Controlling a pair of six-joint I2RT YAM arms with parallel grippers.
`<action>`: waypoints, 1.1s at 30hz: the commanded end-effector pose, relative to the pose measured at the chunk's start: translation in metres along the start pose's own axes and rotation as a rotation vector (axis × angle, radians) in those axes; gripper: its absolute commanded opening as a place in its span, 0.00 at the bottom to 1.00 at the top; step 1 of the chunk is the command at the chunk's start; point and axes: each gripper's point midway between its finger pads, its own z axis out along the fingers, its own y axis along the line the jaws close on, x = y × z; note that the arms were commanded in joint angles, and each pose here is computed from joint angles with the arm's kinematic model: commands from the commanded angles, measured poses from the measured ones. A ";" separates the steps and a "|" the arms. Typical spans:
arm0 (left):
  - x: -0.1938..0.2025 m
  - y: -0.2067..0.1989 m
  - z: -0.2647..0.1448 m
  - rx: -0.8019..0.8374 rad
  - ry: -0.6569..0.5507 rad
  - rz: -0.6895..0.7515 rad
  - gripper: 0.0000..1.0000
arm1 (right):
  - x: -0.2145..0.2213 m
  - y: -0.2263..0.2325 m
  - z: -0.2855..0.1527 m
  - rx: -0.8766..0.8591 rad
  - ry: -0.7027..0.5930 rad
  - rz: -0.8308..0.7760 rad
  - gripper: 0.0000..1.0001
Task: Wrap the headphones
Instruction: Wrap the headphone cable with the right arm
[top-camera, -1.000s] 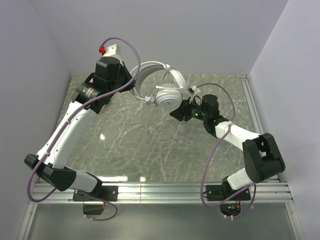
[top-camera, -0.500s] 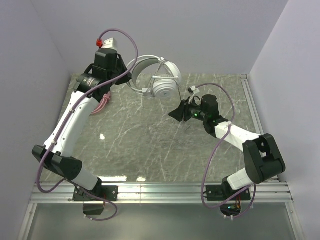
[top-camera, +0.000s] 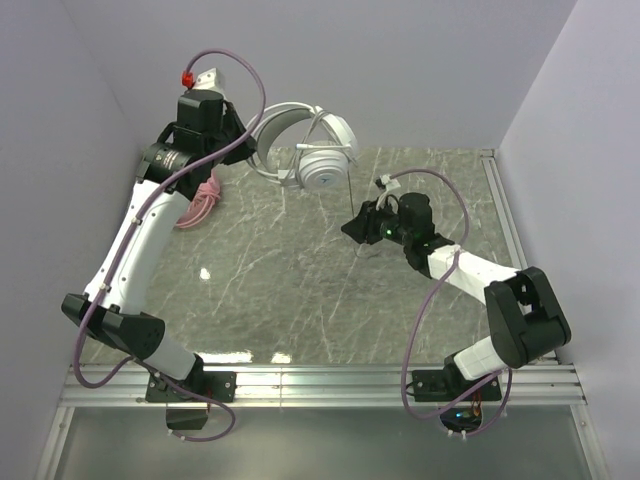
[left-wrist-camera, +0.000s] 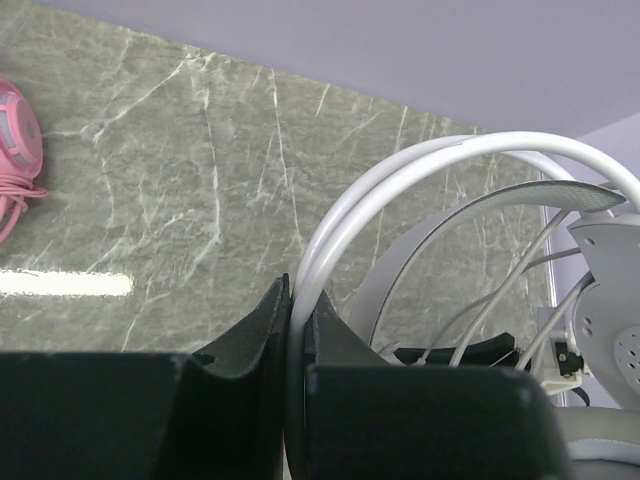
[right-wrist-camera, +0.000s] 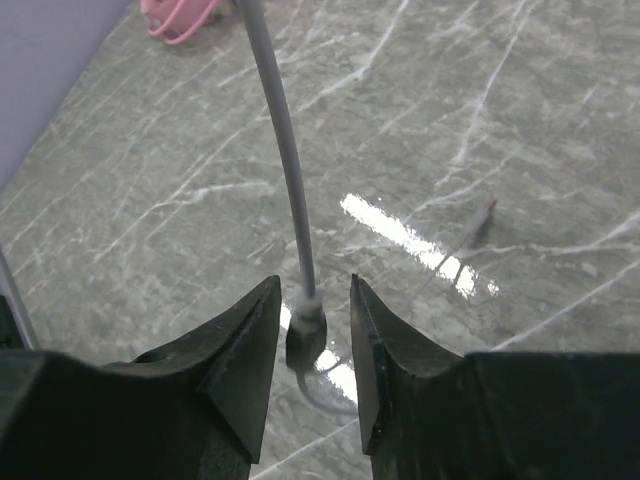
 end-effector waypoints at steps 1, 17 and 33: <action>-0.044 -0.027 -0.028 0.117 -0.128 -0.061 0.00 | 0.005 -0.003 0.000 0.035 -0.017 -0.016 0.41; -0.034 -0.038 -0.029 0.190 -0.093 -0.148 0.00 | 0.017 0.006 0.041 0.039 -0.073 -0.022 0.10; -0.029 -0.003 -0.002 0.067 -0.270 -0.473 0.00 | 0.055 0.110 0.039 -0.094 0.012 0.009 0.00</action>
